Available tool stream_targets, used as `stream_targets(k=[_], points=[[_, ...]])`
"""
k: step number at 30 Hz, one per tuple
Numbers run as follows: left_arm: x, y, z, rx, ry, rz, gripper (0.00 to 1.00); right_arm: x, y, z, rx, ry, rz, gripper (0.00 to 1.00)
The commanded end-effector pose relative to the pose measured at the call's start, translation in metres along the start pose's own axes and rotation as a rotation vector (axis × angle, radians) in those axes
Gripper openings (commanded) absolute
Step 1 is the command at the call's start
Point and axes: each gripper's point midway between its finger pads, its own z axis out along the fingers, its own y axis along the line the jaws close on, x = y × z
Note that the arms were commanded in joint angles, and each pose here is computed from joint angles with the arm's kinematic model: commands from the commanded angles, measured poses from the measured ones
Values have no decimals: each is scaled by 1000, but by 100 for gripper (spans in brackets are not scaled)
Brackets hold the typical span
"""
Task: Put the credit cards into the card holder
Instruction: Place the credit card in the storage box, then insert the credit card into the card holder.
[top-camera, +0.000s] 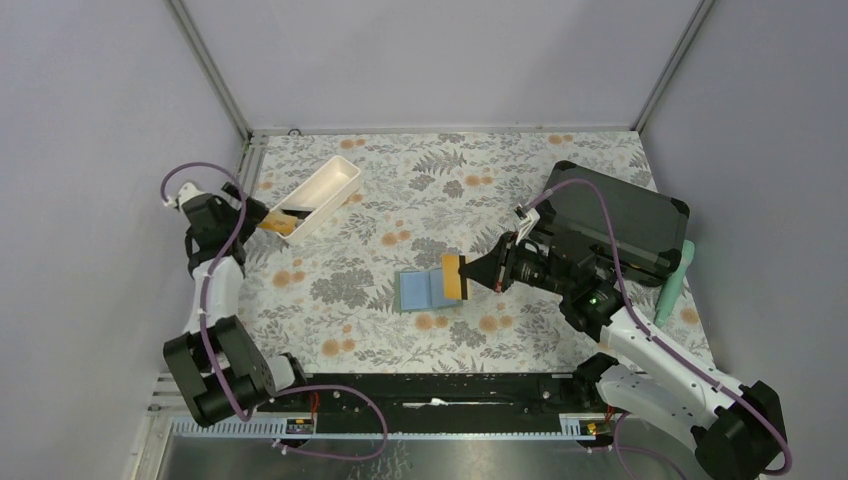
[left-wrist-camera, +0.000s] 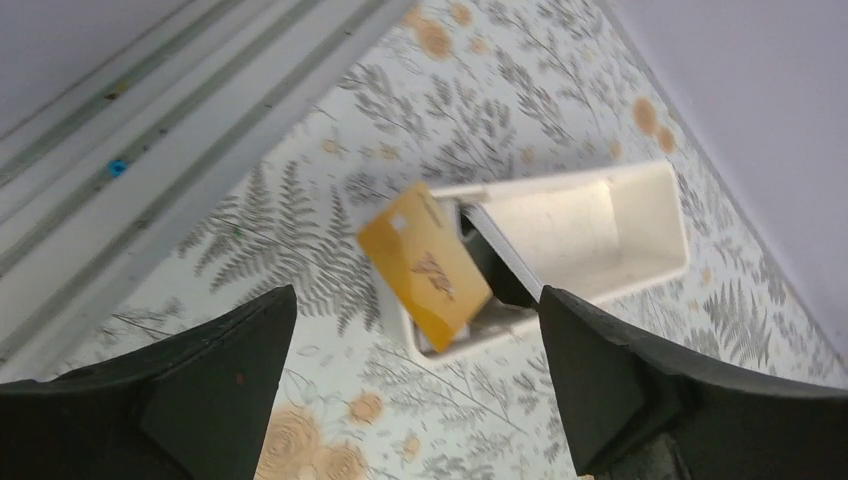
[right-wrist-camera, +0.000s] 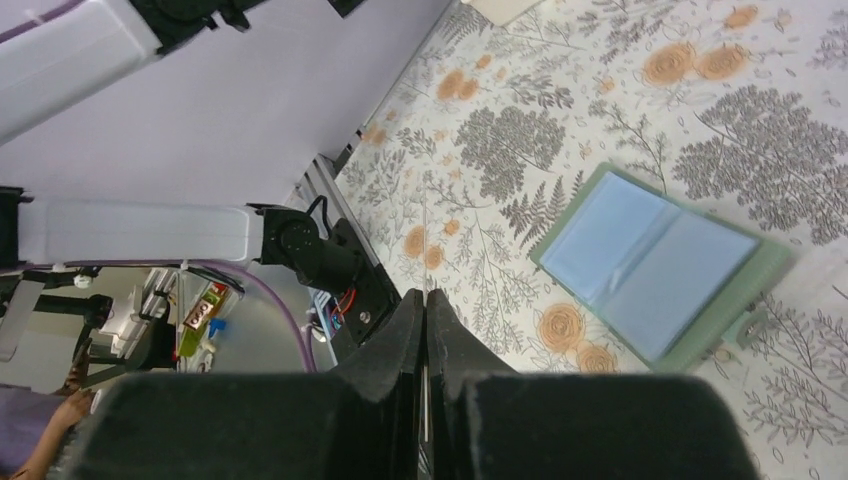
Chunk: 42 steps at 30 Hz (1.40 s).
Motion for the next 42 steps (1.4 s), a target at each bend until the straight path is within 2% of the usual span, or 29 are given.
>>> stream_targets(k=[1, 4, 7, 11, 16, 20, 23, 27, 34, 42], points=[[-19, -41, -27, 13, -88, 123, 96, -9, -2, -2, 35, -32, -13, 0], [-13, -75, -49, 102, -92, 173, 96, -7, -7, -2, 54, -34, -1, 0], [12, -110, -71, 216, -46, 229, 96, -5, -18, 0, 97, -40, 23, 0], [68, -148, -101, 372, 103, 309, 96, 5, -33, 4, 136, -30, 50, 0], [137, -165, -139, 490, 279, 374, 96, 8, -50, 11, 204, -7, 72, 0], [186, -162, -158, 538, 397, 346, 96, 0, -48, 23, 201, -3, 112, 0], [212, -158, -164, 541, 443, 370, 96, -9, -45, 36, 174, -28, 145, 0], [235, -149, -165, 528, 484, 391, 96, -7, -43, 52, 181, -37, 154, 0], [267, -130, -174, 547, 582, 388, 97, 25, -56, 62, 233, -4, 168, 0], [294, -121, -181, 536, 615, 423, 97, 52, -74, 68, 295, 48, 215, 0]])
